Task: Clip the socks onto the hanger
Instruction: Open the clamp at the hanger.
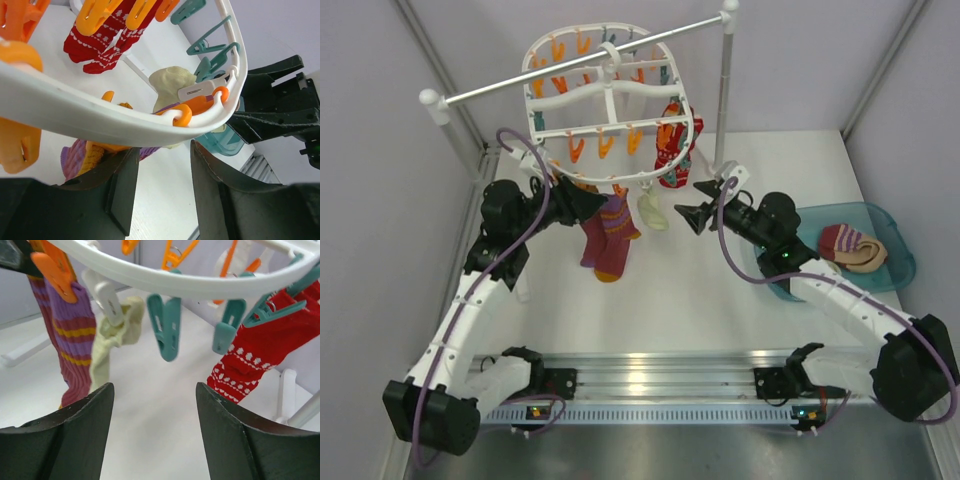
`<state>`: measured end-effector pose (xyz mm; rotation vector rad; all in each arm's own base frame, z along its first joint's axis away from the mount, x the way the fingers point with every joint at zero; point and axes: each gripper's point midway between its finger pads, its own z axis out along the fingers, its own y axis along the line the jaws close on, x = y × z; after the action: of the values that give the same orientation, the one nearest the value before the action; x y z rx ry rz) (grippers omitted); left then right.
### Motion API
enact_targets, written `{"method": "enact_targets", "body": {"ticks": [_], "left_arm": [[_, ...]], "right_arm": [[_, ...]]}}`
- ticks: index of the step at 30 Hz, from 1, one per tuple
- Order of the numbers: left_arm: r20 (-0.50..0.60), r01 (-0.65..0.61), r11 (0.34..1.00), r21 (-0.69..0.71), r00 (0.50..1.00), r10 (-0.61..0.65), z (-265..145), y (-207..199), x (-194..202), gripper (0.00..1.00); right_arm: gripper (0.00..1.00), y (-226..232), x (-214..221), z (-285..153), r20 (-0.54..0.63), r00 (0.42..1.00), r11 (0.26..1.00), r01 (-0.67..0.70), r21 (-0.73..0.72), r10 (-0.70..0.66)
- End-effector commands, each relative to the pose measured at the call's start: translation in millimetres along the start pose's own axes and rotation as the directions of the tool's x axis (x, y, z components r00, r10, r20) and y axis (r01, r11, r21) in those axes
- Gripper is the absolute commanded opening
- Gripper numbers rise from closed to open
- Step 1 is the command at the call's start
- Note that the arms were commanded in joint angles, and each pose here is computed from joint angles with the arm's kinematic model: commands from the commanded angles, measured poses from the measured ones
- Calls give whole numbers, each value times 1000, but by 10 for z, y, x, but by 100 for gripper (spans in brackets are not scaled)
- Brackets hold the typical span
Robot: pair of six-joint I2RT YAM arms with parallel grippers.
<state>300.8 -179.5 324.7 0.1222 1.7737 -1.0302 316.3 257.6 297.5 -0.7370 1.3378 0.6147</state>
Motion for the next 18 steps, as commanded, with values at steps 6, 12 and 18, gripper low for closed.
{"method": "enact_targets", "body": {"ticks": [6,12,18], "left_arm": [[47,-36,999,15,998,35,-4,-58,-245,50],[47,-35,999,10,998,35,9,-38,-250,50],[53,-39,999,8,998,39,-5,-46,-261,50]], "right_arm": [[66,-206,-366,125,120,989,992,100,-83,-90],[67,87,-474,223,156,988,960,44,-275,-1],[66,137,-516,358,179,984,953,52,-300,3]]}}
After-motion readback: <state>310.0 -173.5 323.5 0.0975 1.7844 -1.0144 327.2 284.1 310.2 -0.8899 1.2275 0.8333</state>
